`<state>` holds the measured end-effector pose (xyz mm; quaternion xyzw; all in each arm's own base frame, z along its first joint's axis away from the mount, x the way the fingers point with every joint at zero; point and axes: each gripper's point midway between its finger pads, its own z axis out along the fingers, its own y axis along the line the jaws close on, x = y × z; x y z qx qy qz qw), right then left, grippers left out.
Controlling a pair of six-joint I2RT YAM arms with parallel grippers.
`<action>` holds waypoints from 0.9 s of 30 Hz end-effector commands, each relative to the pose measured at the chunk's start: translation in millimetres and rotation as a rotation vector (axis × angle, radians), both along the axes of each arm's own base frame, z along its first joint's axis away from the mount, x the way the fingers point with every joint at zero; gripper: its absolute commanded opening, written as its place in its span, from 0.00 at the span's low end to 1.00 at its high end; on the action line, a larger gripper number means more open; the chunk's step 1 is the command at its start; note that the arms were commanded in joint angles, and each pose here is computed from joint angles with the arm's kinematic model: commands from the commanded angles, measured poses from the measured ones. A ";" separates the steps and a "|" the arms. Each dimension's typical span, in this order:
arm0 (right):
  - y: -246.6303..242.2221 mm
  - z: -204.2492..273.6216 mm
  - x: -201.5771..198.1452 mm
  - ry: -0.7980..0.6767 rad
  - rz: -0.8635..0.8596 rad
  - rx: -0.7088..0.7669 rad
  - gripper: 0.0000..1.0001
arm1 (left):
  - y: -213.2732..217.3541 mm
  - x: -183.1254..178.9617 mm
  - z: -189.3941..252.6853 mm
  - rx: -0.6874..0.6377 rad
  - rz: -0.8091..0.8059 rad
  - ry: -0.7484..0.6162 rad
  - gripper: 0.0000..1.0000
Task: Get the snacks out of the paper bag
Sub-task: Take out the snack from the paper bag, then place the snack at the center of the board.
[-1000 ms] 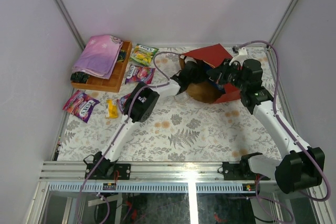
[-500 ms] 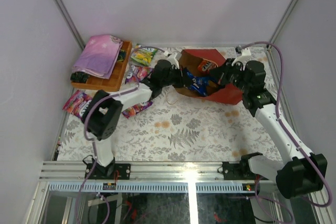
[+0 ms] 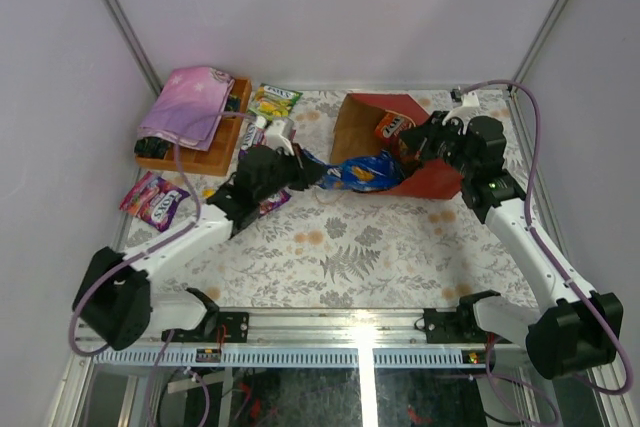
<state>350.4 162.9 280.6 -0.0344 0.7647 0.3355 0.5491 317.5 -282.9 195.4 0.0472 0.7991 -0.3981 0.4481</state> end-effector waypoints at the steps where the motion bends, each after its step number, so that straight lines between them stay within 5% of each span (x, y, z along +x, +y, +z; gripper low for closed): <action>1: -4.5 17.9 5.5 -0.062 -0.037 0.030 0.00 | 58.9 16.8 28.3 0.050 0.230 -0.117 0.00; 9: -22.5 33.8 9.4 -0.086 -0.137 -0.005 0.00 | 108.9 38.0 35.2 0.061 0.352 -0.117 0.00; 17: -83.0 35.4 15.1 -0.043 -0.443 -0.014 0.00 | 80.8 65.5 109.6 -0.017 0.263 -0.229 0.00; 27: -115.8 24.0 15.0 0.003 -0.558 -0.022 0.00 | 71.6 64.6 214.0 -0.114 0.217 -0.394 0.00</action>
